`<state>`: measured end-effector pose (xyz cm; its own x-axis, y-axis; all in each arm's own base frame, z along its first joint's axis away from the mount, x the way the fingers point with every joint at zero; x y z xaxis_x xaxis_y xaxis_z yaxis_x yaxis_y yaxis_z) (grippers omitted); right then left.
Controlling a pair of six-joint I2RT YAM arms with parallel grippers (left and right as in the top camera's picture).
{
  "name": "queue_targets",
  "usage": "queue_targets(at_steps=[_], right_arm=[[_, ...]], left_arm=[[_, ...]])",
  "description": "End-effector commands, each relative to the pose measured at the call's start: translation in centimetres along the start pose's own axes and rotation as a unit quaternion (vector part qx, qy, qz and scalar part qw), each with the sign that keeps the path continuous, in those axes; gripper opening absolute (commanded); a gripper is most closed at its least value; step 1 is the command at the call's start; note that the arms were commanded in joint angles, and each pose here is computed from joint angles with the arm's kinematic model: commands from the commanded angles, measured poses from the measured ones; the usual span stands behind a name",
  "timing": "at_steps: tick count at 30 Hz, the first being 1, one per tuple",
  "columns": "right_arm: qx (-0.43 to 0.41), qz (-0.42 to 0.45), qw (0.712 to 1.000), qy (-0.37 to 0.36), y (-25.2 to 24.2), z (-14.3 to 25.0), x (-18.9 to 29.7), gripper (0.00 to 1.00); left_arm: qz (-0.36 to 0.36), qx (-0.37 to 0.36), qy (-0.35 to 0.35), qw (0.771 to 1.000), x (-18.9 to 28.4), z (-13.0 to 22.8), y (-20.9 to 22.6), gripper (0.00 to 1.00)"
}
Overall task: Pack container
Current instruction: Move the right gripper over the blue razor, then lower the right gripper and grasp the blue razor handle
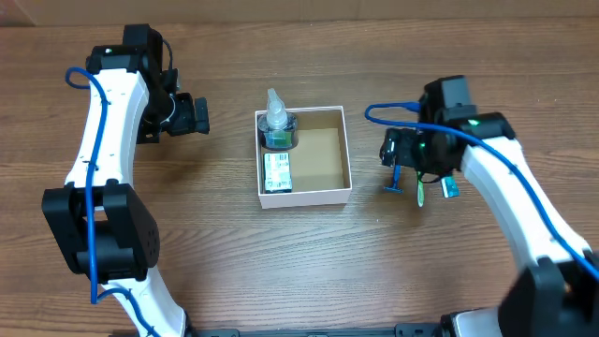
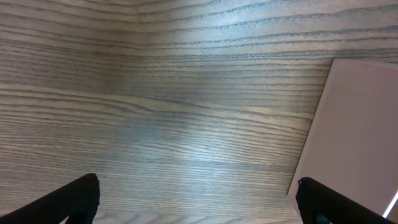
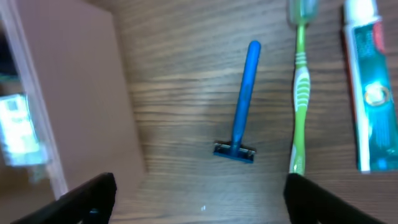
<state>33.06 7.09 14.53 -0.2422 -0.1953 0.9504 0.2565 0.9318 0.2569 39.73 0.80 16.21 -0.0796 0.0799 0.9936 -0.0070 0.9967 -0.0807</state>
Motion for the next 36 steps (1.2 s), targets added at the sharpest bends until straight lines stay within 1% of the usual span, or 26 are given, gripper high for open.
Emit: queue_targets(at_steps=[1, 3, 8, 12, 19, 22, 26, 29, 36], right_arm=[[-0.005, 0.026, 1.0, -0.001, -0.7, -1.1, -1.6, 0.79], [-0.009, 0.032, 0.999, 0.004, -0.8, -1.2, -2.4, 0.72], [-0.043, 0.068, 0.997, -0.021, -1.9, -1.9, -3.1, 0.73], [-0.042, 0.066, 0.997, -0.028, -2.1, -1.8, -3.8, 0.7], [-0.041, 0.062, 0.997, -0.038, -3.0, -0.9, -6.0, 0.68], [-0.036, 0.061, 0.997, -0.041, -3.2, -0.7, -6.6, 0.67], [-0.023, 0.064, 0.997, -0.043, -3.4, -0.5, -7.0, 0.61], [-0.02, 0.071, 0.996, -0.051, -3.7, -0.3, -7.5, 0.58], [0.008, 0.071, 0.995, -0.067, -2.4, 0.4, -8.5, 0.55]], left_arm=[[0.008, -0.011, -0.01, 1.0, 0.6, 0.0, -0.2, 1.0], [0.008, -0.011, -0.01, 1.0, 0.6, 0.0, -0.2, 1.0], [0.008, -0.011, -0.01, 1.0, 0.6, 0.0, -0.2, 1.0], [0.008, -0.011, -0.01, 1.0, 0.6, 0.0, -0.2, 1.0], [0.008, -0.011, -0.01, 1.0, 0.6, 0.0, -0.2, 1.0], [0.008, -0.011, -0.01, 1.0, 0.6, 0.0, -0.2, 1.0], [0.008, -0.011, -0.01, 1.0, 0.6, 0.0, -0.2, 1.0], [0.008, -0.011, -0.01, 1.0, 0.6, 0.0, -0.2, 1.0], [0.008, -0.011, -0.01, 1.0, 0.6, 0.0, -0.2, 1.0]])
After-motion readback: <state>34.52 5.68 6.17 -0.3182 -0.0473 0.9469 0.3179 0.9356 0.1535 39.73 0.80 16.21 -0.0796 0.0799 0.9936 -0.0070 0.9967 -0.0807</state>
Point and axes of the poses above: each gripper's point midway between its finger pads, its own x axis back along the fingers, its own y axis along the line the jaws close on, z = x × y, the point moved 4 cm from there along x, back along the fingers, and after that the axes turned 9 degrees about -x, right-handed, at the moved point
